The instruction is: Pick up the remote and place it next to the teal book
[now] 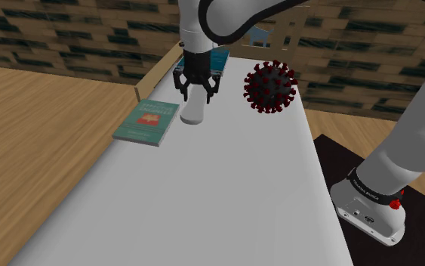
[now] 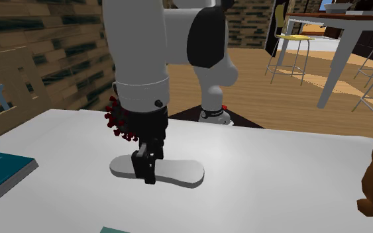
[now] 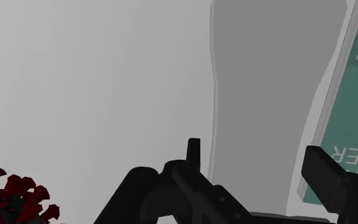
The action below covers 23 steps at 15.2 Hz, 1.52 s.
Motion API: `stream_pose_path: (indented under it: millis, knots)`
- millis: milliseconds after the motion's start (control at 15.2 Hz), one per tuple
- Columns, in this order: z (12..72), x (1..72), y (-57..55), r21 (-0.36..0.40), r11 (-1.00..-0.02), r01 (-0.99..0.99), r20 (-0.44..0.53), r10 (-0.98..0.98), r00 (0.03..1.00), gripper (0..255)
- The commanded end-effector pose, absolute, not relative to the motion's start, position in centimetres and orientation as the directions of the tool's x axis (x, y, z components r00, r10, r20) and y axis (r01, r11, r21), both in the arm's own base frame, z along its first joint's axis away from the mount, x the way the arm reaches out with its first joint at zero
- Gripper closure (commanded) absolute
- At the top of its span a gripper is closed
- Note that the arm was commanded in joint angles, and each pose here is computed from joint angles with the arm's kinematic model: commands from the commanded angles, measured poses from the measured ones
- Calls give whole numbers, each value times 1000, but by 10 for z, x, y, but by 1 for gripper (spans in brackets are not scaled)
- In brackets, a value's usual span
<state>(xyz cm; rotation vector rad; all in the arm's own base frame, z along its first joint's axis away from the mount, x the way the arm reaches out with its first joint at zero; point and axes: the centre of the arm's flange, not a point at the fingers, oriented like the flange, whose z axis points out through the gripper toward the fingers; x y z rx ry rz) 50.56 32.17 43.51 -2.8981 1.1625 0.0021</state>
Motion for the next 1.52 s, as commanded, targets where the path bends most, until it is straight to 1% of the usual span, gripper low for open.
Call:
stream_pose_path:
  millis: [0,1452]
  knots:
    - [436,512,299,-17,-723,-691,-8,-691,723,255]
    - [437,604,23,-17,-723,-691,-8,-691,723,255]
